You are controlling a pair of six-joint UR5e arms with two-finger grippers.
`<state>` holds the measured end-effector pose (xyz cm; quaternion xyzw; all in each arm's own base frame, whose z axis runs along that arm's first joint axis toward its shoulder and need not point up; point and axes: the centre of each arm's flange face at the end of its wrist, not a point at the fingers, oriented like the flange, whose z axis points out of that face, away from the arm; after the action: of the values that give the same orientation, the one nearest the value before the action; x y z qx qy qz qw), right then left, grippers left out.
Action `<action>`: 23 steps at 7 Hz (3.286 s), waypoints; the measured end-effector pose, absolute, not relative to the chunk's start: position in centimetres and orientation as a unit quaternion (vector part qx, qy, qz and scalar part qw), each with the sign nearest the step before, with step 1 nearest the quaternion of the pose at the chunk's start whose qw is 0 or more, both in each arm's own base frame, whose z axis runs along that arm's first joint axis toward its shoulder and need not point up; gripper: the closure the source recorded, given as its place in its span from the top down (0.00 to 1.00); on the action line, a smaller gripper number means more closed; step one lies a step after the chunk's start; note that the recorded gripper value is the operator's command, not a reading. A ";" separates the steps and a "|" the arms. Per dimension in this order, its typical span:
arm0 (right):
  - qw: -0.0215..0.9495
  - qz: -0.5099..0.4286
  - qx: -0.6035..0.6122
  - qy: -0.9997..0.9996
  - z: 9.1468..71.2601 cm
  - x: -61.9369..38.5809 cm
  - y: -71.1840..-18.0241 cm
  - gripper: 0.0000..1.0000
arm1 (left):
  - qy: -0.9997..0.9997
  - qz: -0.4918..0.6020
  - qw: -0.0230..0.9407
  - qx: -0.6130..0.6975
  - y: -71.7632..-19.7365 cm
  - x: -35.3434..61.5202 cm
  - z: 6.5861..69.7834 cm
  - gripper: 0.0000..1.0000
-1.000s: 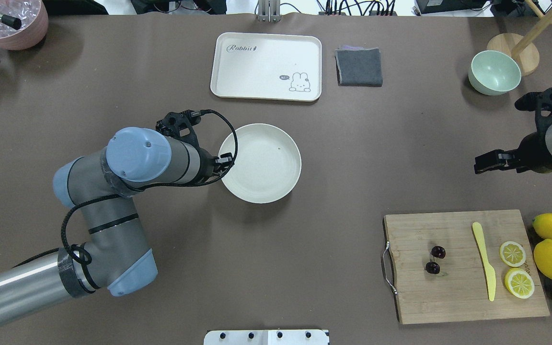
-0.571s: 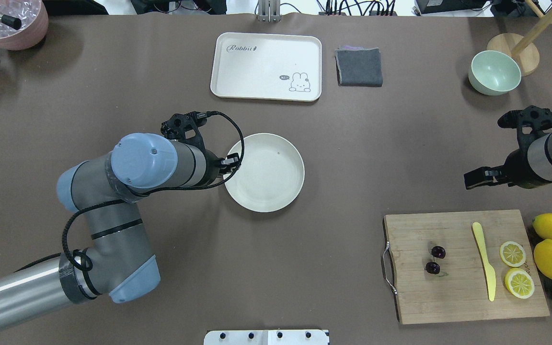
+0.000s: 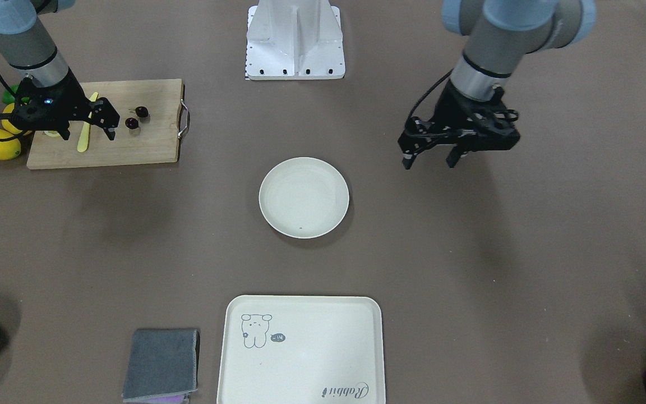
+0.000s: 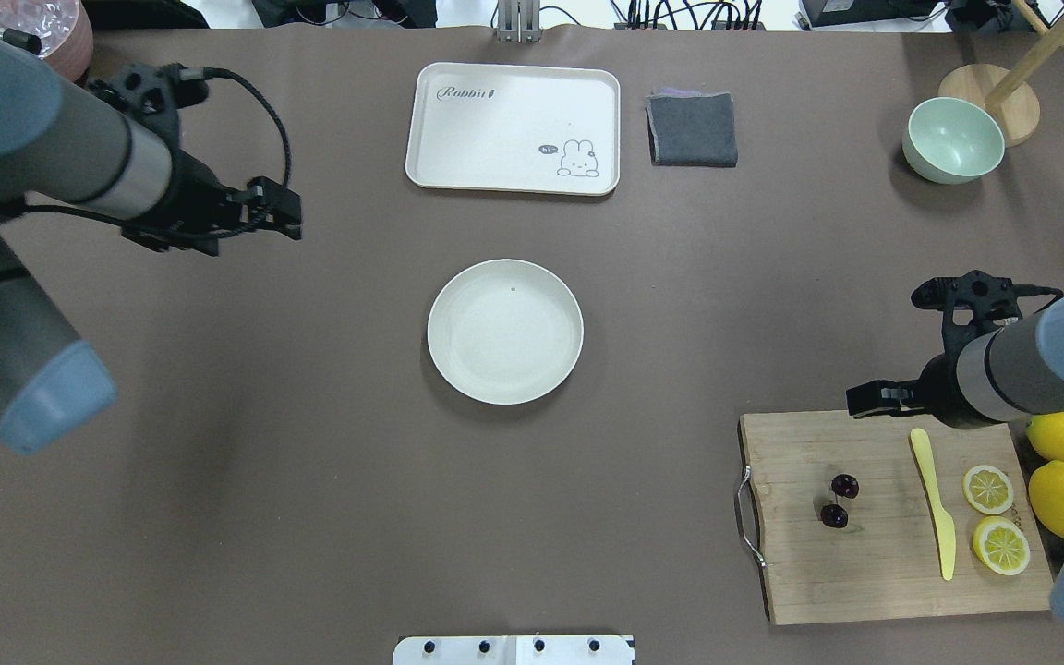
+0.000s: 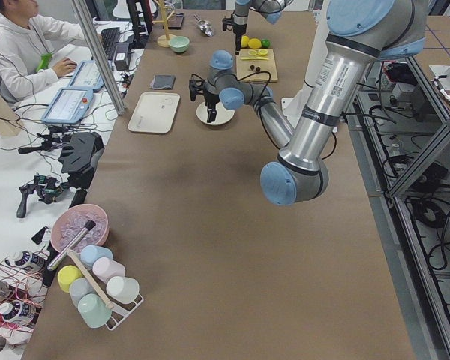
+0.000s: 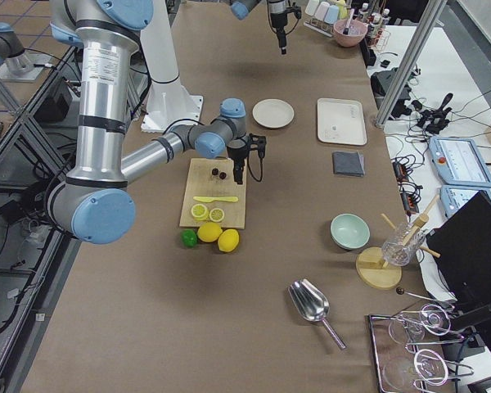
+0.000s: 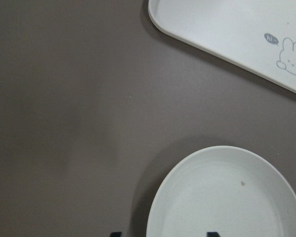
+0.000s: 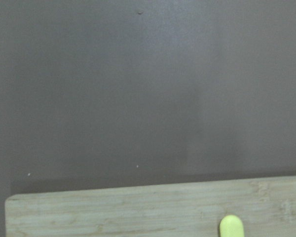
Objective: Place red cherry on plate
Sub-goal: 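Withdraw the left gripper while the right gripper moves over the cherries, then grasp the dark red cherries with the right gripper, then carry the cherries with the right gripper and lower them onto the plate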
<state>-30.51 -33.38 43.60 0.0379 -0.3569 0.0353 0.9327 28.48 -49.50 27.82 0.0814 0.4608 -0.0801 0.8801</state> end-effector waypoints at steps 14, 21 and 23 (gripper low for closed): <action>0.929 0.010 0.056 -0.367 44.9 -36.9 -26.8 0.10 | 0.410 0.018 0.905 0.111 -50.6 8.1 43.6 0.98; 0.902 0.041 0.056 -0.426 26.2 -41.2 -33.3 0.11 | 0.399 0.024 0.909 0.116 -50.5 5.6 45.3 0.98; 0.904 0.062 0.052 -0.420 21.3 -45.7 -35.9 0.11 | 0.369 0.057 0.920 0.117 -51.2 -1.6 49.4 0.98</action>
<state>-45.67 -35.94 21.26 0.0525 -0.4205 0.0620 0.9037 -1.59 -51.25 49.36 0.1167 0.3692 0.0568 0.9202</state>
